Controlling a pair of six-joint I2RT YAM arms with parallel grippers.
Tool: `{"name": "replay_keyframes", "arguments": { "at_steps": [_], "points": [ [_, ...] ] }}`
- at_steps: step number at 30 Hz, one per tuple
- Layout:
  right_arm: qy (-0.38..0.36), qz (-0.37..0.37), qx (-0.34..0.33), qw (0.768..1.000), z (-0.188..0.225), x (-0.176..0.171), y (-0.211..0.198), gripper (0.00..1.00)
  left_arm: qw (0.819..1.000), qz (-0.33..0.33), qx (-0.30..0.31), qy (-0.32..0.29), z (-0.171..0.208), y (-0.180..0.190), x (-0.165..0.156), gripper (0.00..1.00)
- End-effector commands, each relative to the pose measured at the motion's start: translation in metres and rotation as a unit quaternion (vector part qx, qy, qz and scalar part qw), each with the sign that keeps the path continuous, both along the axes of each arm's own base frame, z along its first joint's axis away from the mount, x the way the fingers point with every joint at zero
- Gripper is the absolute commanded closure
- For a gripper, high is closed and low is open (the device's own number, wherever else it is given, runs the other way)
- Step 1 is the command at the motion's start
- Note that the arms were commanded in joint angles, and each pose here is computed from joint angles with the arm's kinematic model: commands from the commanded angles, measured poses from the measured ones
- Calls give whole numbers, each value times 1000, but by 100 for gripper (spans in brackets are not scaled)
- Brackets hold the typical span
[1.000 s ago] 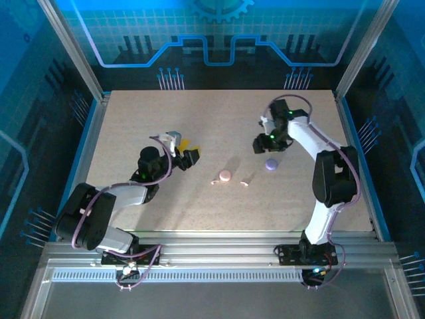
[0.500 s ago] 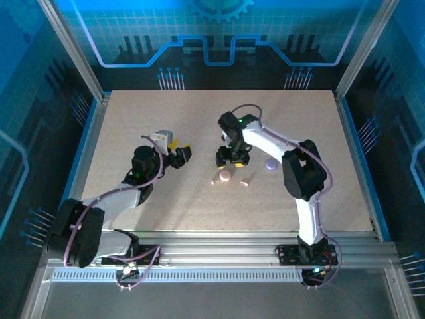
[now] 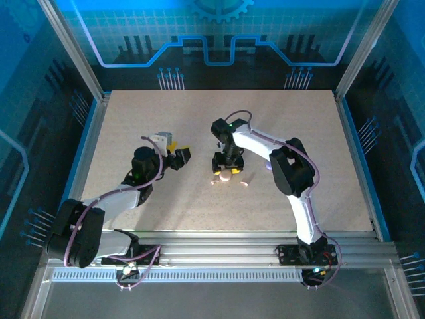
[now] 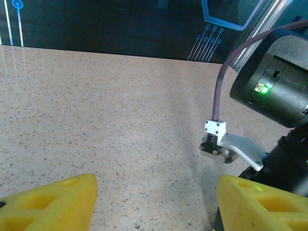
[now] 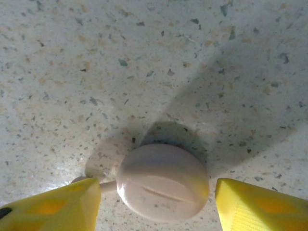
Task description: Insert wireless bluetooth earbuds into charging case
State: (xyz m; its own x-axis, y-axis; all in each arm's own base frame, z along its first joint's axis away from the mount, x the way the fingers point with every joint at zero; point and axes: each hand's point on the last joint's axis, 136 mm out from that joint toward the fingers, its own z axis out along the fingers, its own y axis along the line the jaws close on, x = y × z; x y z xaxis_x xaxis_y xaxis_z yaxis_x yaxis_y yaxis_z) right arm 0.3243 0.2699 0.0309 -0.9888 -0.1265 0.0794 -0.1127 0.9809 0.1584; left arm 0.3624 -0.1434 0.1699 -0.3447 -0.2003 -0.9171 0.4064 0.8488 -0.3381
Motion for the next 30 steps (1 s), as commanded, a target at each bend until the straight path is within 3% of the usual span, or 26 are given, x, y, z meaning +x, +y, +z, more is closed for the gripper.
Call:
{"name": "replay_keyframes", "arguments": {
  "at_steps": [1,7,13,19,24,30],
  "points": [
    [12,-1,-14,1000,-7,-5,2,38,1000,11,2,-12,4,7,-2,33],
    [20,2,-18,1000,-12,-9,4,39,1000,12,3,-13,3,9,-2,33],
    [20,4,-34,999,-18,-9,-1,52,1000,12,3,-11,1,10,-3,33],
    [-10,2,-42,999,-3,-4,-7,59,1000,-4,5,-15,5,6,-6,32],
    [-117,-11,39,992,55,13,5,62,995,-80,-7,-52,19,-17,-18,34],
    [-245,-16,208,947,137,17,31,65,974,-189,-29,-124,36,-48,-44,39]
  ]
}}
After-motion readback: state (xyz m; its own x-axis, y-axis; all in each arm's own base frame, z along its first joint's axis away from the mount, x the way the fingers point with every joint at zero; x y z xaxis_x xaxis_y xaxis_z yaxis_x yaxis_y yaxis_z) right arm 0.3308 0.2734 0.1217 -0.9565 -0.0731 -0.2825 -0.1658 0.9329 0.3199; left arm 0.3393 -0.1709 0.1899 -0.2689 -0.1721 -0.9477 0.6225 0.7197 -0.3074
